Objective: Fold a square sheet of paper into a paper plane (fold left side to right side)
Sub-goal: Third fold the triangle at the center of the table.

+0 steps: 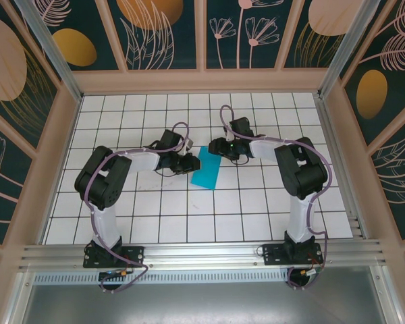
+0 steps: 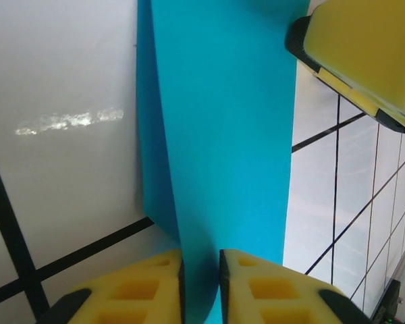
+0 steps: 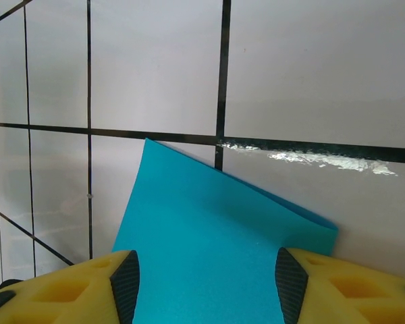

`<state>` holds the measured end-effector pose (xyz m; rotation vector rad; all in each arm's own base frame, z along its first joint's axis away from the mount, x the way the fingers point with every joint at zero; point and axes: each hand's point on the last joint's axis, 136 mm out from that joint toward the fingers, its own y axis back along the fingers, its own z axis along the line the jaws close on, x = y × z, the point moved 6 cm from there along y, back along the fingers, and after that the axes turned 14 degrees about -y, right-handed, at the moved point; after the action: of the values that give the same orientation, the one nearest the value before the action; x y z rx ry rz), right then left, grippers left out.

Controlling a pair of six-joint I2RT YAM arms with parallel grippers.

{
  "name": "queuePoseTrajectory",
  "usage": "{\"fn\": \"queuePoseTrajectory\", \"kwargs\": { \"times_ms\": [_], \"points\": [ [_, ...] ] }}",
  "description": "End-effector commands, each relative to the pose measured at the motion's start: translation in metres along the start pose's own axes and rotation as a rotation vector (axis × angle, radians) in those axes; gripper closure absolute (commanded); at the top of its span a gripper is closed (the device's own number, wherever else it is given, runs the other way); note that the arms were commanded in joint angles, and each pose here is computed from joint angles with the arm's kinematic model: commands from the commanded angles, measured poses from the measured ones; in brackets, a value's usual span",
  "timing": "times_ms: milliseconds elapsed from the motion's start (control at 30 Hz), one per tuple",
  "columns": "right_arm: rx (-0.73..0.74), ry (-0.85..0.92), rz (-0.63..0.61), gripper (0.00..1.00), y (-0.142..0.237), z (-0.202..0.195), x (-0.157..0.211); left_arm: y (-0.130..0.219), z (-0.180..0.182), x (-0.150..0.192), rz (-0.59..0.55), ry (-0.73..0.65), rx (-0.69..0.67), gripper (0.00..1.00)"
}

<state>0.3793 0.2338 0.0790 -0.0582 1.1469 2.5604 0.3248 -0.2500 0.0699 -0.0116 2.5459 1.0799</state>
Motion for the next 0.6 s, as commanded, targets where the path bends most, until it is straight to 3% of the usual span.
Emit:
{"fn": "queuePoseTrajectory", "kwargs": {
  "times_ms": [0, 133, 300, 567],
  "points": [
    [0.004, 0.086, -0.043, 0.36, 0.006, 0.009, -0.001, 0.004, -0.007, 0.005, -0.015, -0.002, 0.006, 0.82],
    [0.008, 0.164, -0.118, 0.28, 0.027, 0.019, -0.006, 0.008, -0.012, 0.003, -0.042, 0.002, 0.008, 0.86],
    [-0.016, 0.255, -0.232, 0.26, 0.066, 0.024, 0.009, 0.012, -0.015, 0.011, -0.062, 0.058, 0.018, 0.91],
    [-0.071, 0.474, -0.351, 0.23, 0.117, 0.025, 0.097, 0.023, -0.025, 0.012, -0.113, 0.137, 0.055, 0.99]
  ]
}}
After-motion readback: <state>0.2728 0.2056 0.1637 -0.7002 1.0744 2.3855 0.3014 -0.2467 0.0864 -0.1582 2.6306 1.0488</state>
